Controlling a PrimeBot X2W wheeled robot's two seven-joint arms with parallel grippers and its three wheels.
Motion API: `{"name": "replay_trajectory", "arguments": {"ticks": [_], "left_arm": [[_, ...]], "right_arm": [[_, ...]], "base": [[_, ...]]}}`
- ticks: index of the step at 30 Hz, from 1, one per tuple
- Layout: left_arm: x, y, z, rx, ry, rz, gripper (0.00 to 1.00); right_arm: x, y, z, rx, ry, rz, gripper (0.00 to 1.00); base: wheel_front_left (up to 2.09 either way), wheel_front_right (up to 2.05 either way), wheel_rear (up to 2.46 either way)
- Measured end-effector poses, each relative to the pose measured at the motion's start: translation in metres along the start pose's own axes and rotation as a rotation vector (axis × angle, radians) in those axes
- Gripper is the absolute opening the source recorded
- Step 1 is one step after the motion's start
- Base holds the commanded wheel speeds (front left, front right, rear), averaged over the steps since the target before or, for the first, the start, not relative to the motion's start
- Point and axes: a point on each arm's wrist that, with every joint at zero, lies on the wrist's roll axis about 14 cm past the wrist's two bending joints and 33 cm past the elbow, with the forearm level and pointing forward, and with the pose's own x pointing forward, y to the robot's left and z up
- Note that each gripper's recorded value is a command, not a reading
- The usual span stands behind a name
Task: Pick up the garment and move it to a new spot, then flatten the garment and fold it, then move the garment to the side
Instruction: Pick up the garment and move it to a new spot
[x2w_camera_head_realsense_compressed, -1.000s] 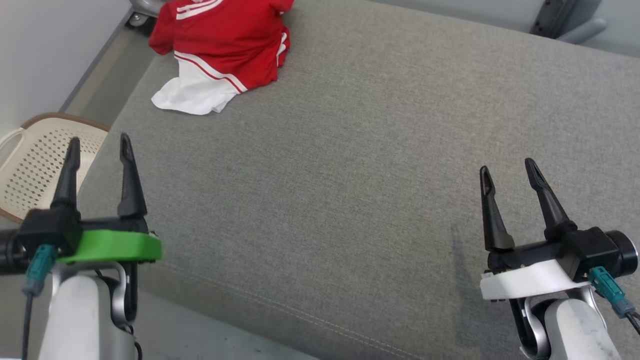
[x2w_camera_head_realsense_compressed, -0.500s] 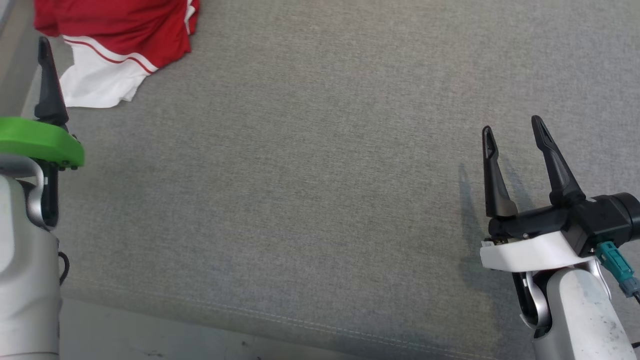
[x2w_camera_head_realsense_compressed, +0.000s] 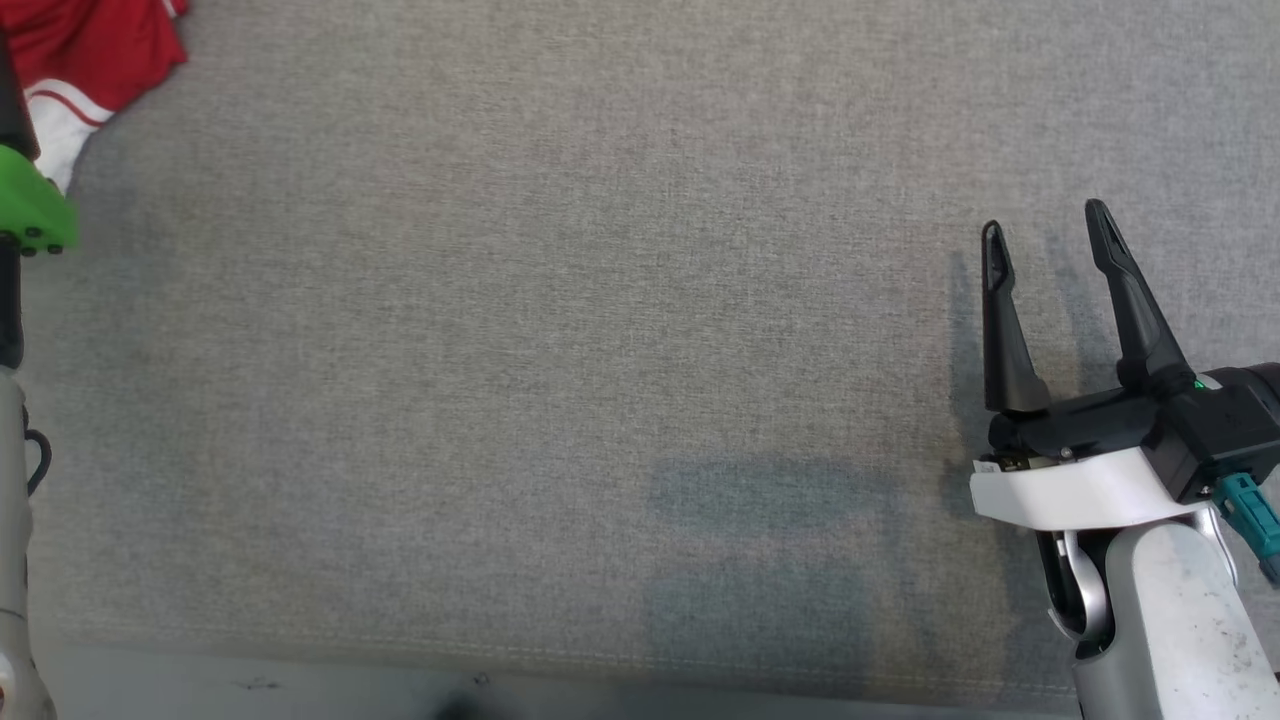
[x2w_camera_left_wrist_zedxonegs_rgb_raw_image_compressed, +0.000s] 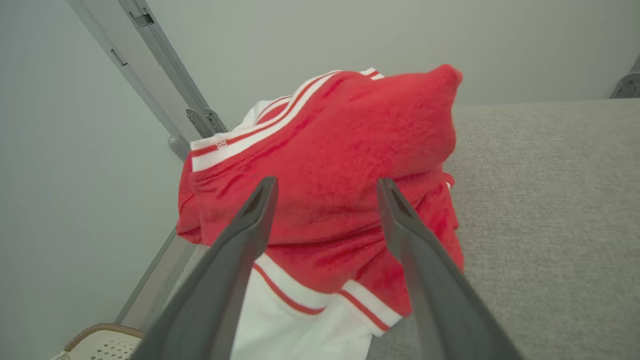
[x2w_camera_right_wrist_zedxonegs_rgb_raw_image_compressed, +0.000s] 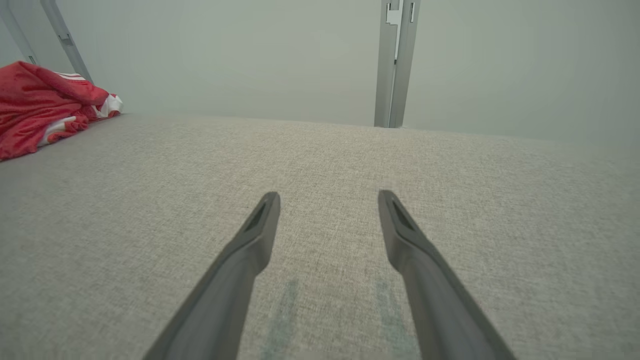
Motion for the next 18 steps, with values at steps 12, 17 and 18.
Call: {"name": "replay_trajectory", "arguments": {"ticks": [12, 17, 18], "left_arm": [[0.035, -0.011, -0.008, 0.093, 0.004, -0.012, 1.00], [0.041, -0.015, -0.019, 0.096, 0.038, -0.011, 0.14], [0.042, -0.015, -0.018, 0.089, 0.037, -0.008, 0.00]], "right_arm": [[-0.004, -0.015, -0.021, -0.008, 0.049, -0.035, 1.00], [-0.006, -0.020, -0.024, -0.013, 0.057, -0.047, 1.00], [-0.005, -0.020, -0.024, -0.014, 0.056, -0.048, 1.00]], "base": [[0.00, 0.00, 0.00], [0.00, 0.00, 0.00], [0.00, 0.00, 0.00]]}}
